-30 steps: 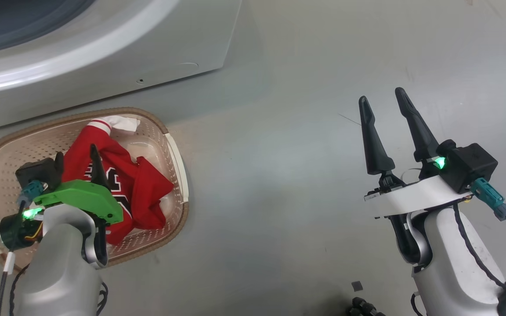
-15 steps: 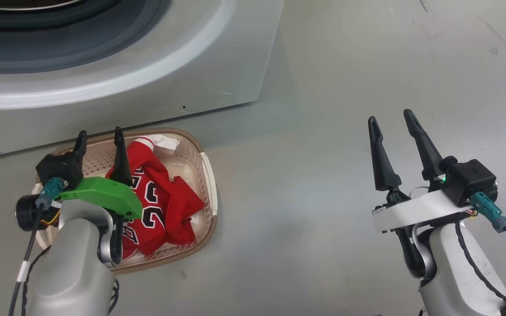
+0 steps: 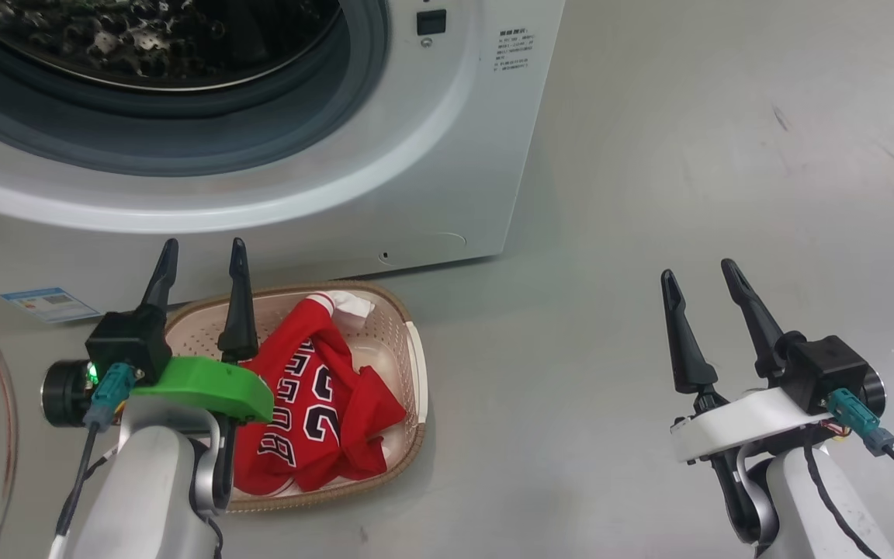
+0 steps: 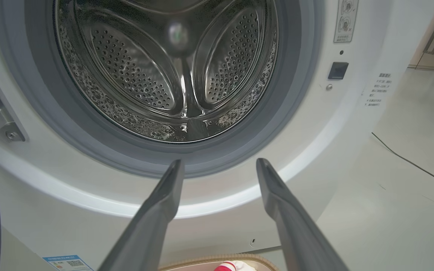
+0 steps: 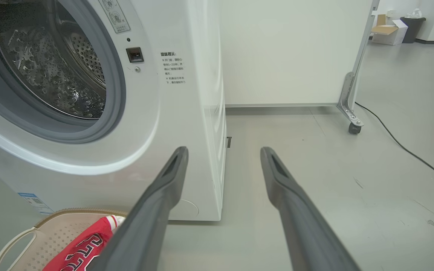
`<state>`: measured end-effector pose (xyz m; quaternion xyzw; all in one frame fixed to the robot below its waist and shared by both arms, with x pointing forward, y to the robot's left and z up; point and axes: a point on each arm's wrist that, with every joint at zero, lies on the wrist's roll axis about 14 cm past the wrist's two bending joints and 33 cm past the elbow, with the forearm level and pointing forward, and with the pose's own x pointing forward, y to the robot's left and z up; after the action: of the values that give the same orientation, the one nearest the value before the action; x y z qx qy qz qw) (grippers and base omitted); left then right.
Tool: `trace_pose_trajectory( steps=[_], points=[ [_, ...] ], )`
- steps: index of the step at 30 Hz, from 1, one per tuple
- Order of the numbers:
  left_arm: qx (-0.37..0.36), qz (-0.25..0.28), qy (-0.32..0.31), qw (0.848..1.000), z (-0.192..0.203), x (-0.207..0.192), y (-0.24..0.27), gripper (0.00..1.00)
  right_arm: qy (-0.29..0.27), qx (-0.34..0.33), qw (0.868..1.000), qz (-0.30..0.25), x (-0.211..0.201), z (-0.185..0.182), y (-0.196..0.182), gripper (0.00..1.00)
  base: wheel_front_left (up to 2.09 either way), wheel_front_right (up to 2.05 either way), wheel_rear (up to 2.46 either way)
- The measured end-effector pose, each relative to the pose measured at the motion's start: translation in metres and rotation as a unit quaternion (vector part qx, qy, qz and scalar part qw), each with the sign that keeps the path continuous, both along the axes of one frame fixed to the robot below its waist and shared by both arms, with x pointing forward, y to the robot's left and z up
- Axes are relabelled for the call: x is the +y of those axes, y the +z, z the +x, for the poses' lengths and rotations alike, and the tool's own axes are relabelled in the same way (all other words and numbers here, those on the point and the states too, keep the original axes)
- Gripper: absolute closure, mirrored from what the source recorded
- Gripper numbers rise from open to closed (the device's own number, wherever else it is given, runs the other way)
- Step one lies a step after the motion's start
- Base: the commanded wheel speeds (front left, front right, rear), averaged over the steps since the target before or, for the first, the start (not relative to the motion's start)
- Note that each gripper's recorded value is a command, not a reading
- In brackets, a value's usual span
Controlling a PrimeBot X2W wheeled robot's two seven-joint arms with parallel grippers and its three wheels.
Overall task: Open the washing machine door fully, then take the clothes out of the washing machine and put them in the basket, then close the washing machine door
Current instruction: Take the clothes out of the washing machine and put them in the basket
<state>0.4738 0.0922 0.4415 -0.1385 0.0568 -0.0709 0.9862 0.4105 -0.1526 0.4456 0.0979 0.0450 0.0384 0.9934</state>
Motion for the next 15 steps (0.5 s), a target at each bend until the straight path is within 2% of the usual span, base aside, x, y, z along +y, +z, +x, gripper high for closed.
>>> trace_pose_trajectory(
  steps=[15],
  points=[
    [-0.025,0.01,0.024,0.999,-0.063,0.019,0.027,0.0,0.022,-0.028,0.999,0.004,0.017,-0.028,0.024,0.0,0.0,0.0,0.0]
  ],
)
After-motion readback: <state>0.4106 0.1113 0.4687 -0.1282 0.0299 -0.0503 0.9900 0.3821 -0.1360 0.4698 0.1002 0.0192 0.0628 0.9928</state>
